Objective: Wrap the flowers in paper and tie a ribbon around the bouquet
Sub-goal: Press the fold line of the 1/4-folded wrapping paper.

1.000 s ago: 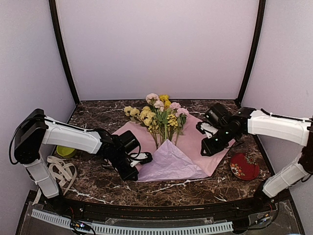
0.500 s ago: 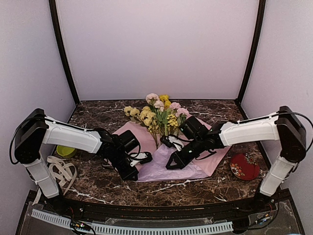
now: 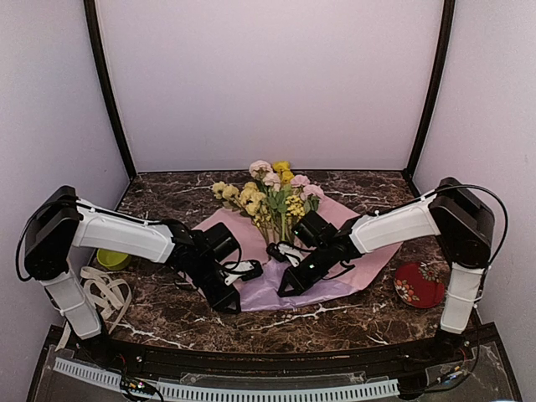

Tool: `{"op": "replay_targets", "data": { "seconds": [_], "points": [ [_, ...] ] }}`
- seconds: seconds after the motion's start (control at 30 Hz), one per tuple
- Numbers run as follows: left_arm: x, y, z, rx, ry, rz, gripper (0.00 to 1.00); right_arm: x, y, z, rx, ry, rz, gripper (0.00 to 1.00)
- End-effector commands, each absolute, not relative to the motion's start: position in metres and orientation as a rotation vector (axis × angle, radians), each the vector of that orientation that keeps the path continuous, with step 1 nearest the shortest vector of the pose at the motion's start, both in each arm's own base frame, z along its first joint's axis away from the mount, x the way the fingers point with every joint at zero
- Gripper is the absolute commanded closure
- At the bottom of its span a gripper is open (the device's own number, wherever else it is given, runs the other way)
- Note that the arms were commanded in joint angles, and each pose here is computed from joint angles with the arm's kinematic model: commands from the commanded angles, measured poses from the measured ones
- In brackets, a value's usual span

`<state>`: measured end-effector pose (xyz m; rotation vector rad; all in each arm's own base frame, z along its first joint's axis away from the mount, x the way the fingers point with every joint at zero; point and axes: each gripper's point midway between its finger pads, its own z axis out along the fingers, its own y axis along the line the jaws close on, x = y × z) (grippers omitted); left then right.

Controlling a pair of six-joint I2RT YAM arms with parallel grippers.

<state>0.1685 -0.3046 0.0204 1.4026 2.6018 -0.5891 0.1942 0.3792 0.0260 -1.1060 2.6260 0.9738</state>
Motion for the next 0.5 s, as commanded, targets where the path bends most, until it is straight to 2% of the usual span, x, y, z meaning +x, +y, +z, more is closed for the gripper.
{"op": "replay_targets", "data": {
  "seconds": [0.0,0.23,0.47],
  "points": [
    [0.174,-0.304,0.042,1.29,2.603,-0.602,0.6,0.198,0.371,0.012,-1.057,2.697,0.88,1.0],
    [0.196,-0.279,0.077,0.809,2.677,-0.607,0.54,0.2,0.366,0.009,-1.025,2.729,0.834,1.0],
    [0.189,-0.245,0.056,0.186,2.808,-0.7,0.52,0.203,0.366,0.016,-1.029,2.713,0.818,1.0]
  ]
}}
